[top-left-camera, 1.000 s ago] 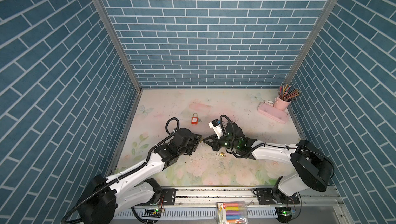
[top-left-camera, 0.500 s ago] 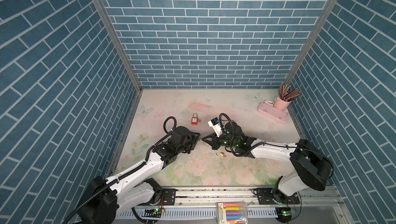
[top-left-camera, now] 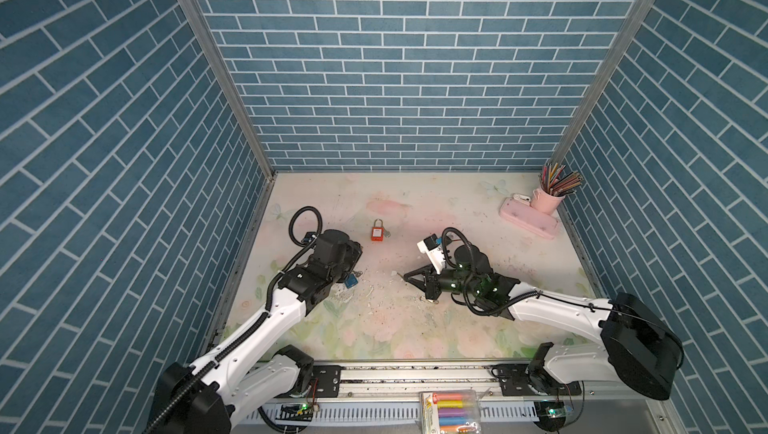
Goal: Lock with the key
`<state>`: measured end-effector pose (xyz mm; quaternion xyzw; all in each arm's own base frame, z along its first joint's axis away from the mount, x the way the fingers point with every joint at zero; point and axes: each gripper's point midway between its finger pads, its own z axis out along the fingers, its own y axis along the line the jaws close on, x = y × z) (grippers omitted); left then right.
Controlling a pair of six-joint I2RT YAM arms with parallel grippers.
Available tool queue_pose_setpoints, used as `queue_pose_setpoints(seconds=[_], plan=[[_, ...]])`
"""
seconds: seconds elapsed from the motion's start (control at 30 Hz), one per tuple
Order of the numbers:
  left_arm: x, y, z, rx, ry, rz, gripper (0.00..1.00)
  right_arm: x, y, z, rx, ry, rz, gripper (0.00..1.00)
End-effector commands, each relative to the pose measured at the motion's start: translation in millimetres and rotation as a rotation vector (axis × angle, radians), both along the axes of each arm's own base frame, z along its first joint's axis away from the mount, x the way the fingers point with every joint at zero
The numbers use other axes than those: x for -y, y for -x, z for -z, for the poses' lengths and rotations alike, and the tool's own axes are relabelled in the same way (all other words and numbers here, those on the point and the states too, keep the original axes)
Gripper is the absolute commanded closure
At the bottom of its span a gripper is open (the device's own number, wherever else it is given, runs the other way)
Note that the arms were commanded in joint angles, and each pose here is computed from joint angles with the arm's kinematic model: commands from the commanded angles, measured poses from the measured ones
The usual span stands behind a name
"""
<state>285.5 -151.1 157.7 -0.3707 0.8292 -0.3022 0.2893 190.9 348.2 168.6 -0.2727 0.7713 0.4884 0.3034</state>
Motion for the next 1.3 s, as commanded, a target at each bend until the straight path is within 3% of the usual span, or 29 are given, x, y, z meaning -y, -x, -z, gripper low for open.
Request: queue_pose_setpoints(seconds=[0.0, 0.27, 0.47, 1.27], plan=[[17, 29, 24, -0.084, -0.212, 0.211, 1.00, 13, -9, 9, -0.049, 0.039, 0.071, 1.00], [66, 80, 65, -0.212, -0.420, 0.544, 1.00, 32, -12, 27, -0.089, 0.098, 0.131, 1.00], [104, 92, 85, -0.240, -0.461, 0.688, 1.00, 39, -7, 38, -0.111, 0.111, 0.145, 1.00], [121, 86, 118, -0.272, -0.506, 0.751, 1.00, 58, -16, 51, -0.139, 0.171, 0.227, 1.00]])
